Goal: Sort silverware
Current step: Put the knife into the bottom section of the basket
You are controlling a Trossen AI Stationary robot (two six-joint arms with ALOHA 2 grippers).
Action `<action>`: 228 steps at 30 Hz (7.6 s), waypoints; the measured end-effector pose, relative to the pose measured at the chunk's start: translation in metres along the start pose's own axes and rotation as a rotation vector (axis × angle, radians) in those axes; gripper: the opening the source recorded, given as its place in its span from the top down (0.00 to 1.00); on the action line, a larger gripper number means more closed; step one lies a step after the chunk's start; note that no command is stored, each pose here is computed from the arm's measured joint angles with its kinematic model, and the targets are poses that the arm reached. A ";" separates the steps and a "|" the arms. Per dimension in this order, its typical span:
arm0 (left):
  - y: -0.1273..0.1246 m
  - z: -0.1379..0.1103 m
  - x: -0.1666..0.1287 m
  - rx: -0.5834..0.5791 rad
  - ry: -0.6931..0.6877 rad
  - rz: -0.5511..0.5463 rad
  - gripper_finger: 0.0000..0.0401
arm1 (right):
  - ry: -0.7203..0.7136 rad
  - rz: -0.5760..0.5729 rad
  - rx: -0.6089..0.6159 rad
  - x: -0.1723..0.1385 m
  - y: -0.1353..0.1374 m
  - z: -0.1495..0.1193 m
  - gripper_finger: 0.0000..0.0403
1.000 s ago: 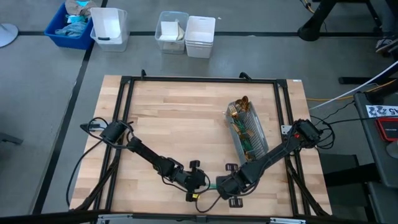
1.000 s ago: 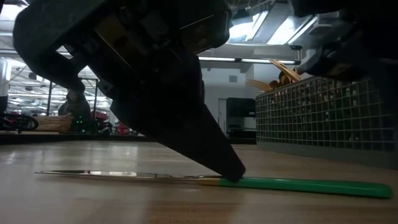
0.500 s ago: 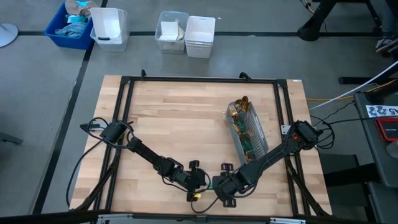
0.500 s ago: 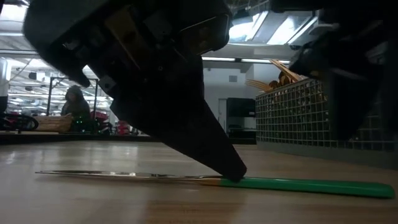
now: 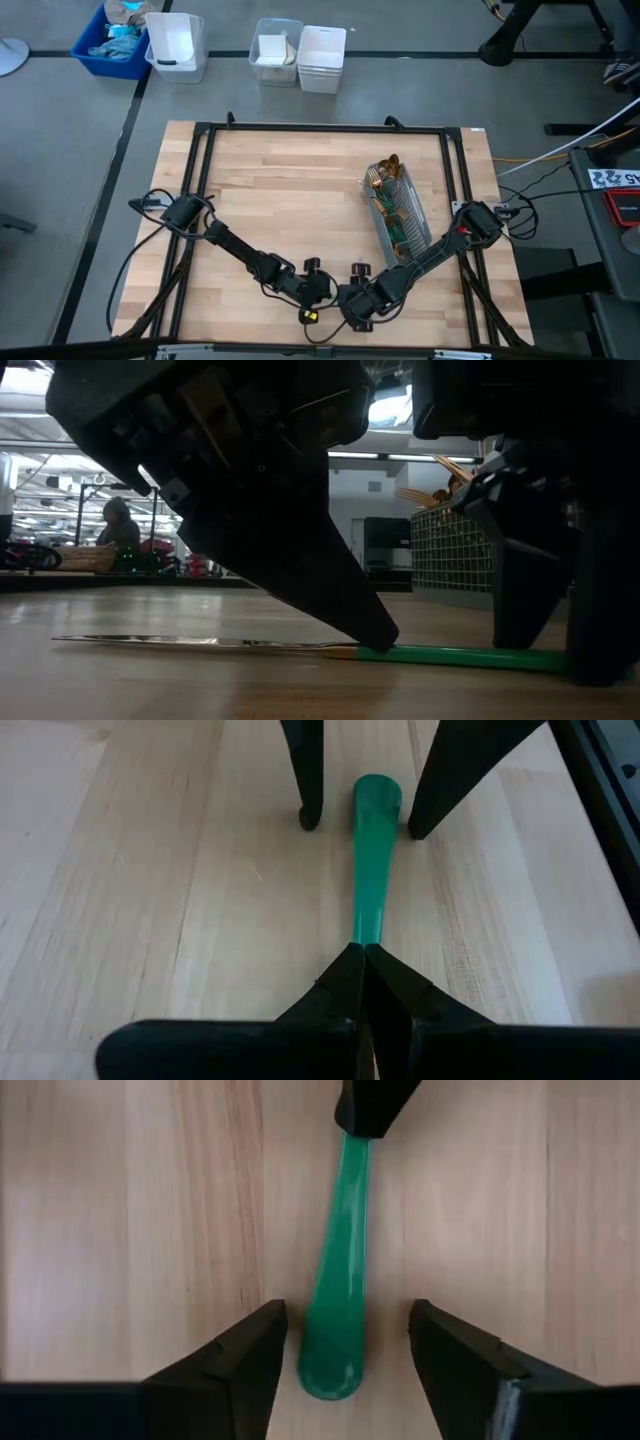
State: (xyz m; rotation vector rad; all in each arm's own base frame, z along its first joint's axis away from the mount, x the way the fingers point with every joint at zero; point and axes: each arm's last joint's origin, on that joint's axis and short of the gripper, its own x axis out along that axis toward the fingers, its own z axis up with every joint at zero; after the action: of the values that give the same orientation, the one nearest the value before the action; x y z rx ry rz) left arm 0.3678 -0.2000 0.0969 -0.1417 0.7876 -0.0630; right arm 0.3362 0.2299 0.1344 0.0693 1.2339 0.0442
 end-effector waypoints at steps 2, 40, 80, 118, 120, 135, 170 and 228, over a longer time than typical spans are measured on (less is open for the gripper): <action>0.000 0.000 0.000 0.000 0.000 0.000 0.99 | 0.004 -0.001 0.000 0.002 0.000 0.000 0.48; -0.020 0.008 -0.018 0.146 -0.089 -0.025 0.99 | 0.024 0.048 0.001 -0.005 -0.001 0.000 0.77; -0.022 0.008 -0.019 0.254 -0.095 -0.024 0.78 | 0.138 0.239 0.077 -0.006 -0.020 0.014 0.77; -0.047 -0.012 -0.029 0.459 -0.065 -0.013 0.67 | 0.167 0.381 0.124 -0.006 -0.026 0.024 0.77; -0.047 -0.012 -0.029 0.477 -0.068 -0.001 0.67 | 0.168 0.382 0.124 -0.006 -0.026 0.024 0.77; -0.042 -0.023 -0.015 0.462 -0.060 0.085 0.67 | 0.138 0.489 0.133 -0.008 -0.021 0.030 0.77; -0.025 -0.017 -0.008 0.215 -0.027 0.091 0.97 | 0.088 0.426 0.124 -0.007 -0.019 0.030 0.63; -0.026 -0.018 -0.008 0.196 -0.018 0.066 0.97 | 0.061 0.181 0.200 -0.013 0.018 -0.005 0.62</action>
State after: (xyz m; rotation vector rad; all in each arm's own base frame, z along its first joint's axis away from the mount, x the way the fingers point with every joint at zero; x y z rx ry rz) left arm 0.3493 -0.2264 0.0939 0.0693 0.7629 -0.0755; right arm 0.3268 0.2474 0.1464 0.3559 1.2871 0.0808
